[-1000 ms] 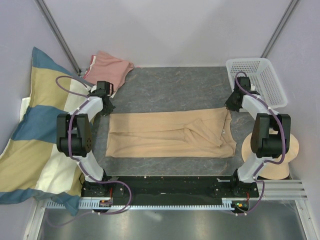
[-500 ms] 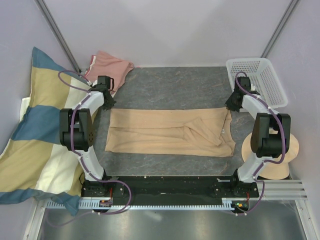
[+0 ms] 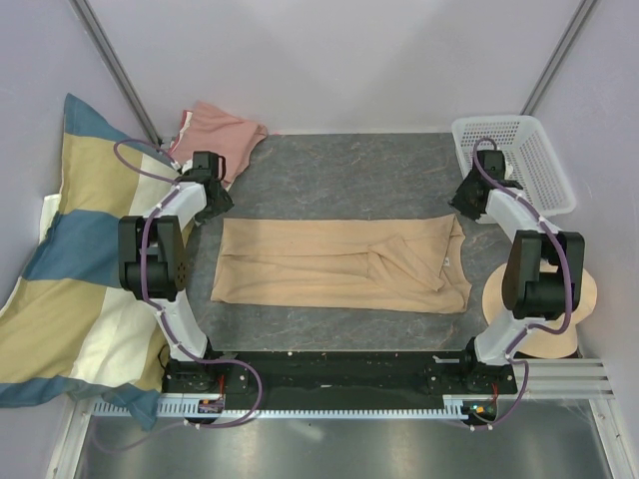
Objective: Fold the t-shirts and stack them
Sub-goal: Fold the other side of the tshirt into a rectangle
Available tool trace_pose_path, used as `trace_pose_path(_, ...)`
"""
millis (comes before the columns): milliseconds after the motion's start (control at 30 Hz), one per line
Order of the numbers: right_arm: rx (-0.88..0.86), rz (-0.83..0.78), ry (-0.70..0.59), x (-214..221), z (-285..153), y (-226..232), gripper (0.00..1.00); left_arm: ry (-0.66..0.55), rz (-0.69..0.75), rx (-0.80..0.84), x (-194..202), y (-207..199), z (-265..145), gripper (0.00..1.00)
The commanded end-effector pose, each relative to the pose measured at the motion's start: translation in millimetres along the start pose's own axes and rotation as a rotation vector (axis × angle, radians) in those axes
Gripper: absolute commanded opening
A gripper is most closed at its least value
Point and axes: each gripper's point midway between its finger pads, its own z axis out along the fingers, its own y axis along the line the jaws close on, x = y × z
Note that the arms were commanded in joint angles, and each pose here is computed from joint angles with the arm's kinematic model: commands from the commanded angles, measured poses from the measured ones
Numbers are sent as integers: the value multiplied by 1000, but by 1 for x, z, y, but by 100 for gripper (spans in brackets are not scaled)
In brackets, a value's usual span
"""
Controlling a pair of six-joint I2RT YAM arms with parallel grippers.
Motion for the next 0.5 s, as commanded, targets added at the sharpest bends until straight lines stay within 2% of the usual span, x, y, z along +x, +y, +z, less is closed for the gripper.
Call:
trace_pose_path(0, -160, 8, -170, -48, -40, 27, 47, -107, -17, 27, -38, -5, -21, 72)
trace_pose_path(133, -275, -7, -230, -58, -63, 45, 55, -149, -39, 72, -50, -7, -43, 76)
trace_pose_path(267, -404, -67, -226, -53, -91, 72, 59, -167, -59, 151, -49, -14, -62, 77)
trace_pose_path(467, -393, -158, -137, -6, -105, 75, 61, -132, -59, 252, -15, -29, -82, 78)
